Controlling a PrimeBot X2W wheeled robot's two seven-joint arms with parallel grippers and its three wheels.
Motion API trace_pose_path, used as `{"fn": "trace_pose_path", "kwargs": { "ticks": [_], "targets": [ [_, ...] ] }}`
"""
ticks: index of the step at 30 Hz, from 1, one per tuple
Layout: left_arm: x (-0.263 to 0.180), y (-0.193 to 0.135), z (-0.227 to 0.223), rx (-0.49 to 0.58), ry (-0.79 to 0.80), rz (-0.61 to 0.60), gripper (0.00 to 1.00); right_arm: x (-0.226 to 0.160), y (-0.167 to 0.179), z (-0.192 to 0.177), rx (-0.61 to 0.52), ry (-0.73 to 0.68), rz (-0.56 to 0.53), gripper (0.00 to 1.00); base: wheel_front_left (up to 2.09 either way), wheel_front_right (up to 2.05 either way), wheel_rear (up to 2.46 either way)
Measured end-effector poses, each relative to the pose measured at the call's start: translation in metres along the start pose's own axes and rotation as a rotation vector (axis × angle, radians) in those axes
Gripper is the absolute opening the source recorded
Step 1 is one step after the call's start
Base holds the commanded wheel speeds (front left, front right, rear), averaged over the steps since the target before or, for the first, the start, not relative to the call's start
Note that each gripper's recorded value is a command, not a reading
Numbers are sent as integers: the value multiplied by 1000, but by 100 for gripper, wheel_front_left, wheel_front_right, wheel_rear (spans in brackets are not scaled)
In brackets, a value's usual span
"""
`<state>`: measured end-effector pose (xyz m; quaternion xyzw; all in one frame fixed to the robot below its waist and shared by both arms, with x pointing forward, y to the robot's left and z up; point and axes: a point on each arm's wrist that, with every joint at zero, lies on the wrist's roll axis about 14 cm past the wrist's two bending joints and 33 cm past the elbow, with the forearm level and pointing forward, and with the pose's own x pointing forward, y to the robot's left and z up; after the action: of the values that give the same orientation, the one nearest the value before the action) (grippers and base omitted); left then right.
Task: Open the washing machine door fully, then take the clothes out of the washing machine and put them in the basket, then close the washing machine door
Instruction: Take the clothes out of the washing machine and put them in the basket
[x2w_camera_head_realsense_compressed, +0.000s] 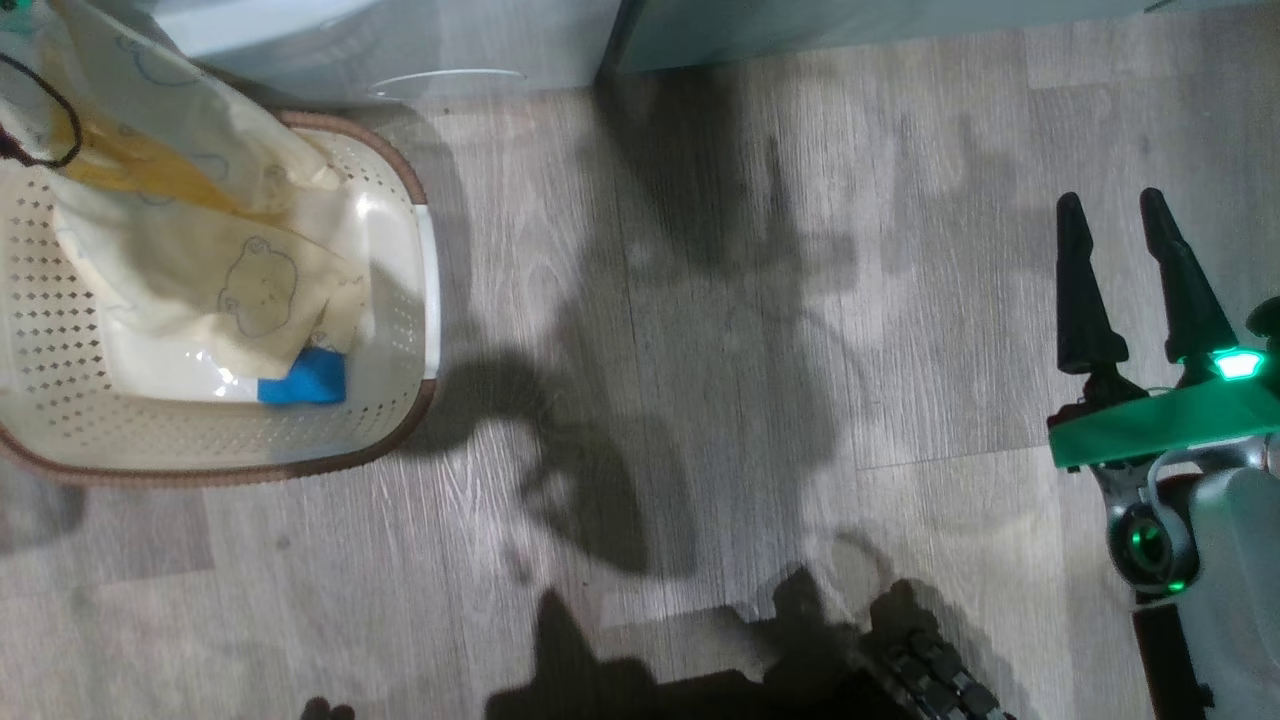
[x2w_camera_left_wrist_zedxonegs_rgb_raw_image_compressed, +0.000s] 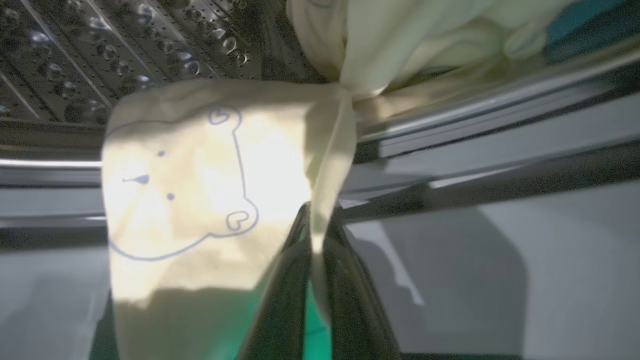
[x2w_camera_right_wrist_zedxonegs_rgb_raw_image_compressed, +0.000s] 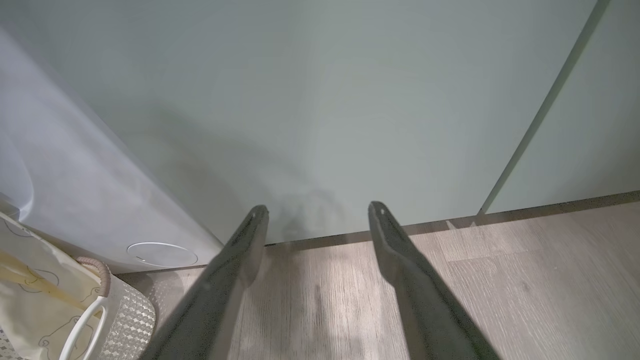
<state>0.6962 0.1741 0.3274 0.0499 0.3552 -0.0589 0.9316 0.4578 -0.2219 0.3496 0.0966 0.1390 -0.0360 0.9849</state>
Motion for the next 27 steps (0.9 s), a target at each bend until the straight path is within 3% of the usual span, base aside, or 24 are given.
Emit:
{"fn": "trace_pose_path", "kwargs": {
  "ticks": [12, 19, 27],
  "targets": [
    [-30, 8, 25, -21, -129, -2, 0, -4, 9, 22, 12, -54, 22, 100, 0, 0, 0],
    [-65, -5, -1, -79, -182, -51, 0, -22, 11, 30, 30, -68, 18, 100, 0, 0, 0],
    [-123, -13, -44, -218, -243, -40, 0, -38, 21, 44, 30, -100, 56, 100, 0, 0, 0]
  ]
}}
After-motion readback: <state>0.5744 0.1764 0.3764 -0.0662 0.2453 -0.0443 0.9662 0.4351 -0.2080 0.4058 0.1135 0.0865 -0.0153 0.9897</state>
